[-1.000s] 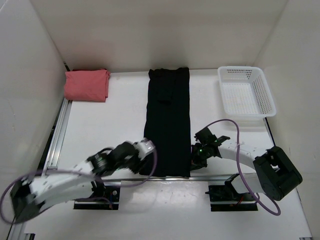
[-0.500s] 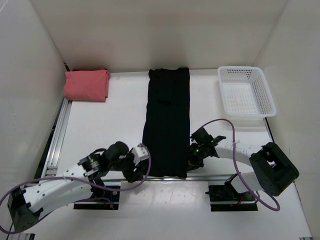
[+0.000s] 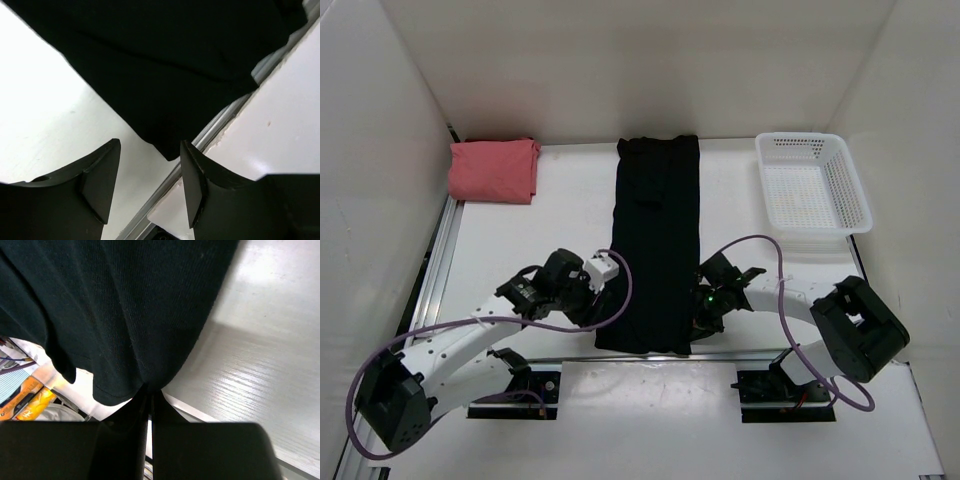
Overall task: Fold and stack the t-shirts
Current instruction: Grab the bottom of the folded rectangular tshirt with both arms
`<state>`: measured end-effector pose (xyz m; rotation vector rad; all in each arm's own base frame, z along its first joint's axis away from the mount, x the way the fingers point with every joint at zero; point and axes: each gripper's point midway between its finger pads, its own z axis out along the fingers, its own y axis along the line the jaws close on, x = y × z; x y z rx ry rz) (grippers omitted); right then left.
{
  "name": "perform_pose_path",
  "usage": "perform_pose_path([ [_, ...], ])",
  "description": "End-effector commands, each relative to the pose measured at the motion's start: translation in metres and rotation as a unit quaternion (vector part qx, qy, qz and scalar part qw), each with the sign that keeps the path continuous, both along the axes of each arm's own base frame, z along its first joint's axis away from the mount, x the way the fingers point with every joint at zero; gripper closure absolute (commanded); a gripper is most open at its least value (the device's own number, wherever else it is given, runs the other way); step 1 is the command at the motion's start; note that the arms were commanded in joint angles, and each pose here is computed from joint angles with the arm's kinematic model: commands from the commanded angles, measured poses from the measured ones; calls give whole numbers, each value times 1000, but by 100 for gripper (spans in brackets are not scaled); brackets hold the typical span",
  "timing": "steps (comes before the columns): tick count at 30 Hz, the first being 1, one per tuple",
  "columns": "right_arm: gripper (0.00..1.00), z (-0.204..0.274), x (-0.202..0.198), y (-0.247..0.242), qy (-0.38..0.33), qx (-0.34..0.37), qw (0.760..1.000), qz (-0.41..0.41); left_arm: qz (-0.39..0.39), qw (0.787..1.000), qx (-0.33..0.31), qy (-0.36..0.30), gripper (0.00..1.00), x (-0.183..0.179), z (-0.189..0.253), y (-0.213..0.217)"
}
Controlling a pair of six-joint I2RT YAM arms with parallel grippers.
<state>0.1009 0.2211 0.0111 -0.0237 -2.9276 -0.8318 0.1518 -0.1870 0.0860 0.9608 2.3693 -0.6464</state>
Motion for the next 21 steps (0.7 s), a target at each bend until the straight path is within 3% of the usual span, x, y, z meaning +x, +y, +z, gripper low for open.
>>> perform_pose_path([
  [1,98,-17,2,-17,-16,-55,998,5,-2,999,36,-17,40,-5,-21,7],
  [4,98,-21,0,-19,-8,-62,998,5,55,990,-10,-132,40,46,23,-2],
  [7,98,-22,-1,-19,-4,-64,998,5,30,985,-88,-146,36,52,59,-22],
  [9,98,-22,-1,-19,-4,-65,998,5,21,989,-82,-125,36,43,41,-20],
  [10,98,-22,-1,-19,-4,-65,998,5,17,994,-61,-93,36,25,5,-8],
  [14,98,-28,-10,-21,6,-73,997,16,33,996,-17,-77,34,0,-45,22],
  [21,98,-36,-14,-26,21,-87,996,22,45,998,13,-51,31,-13,-75,39],
])
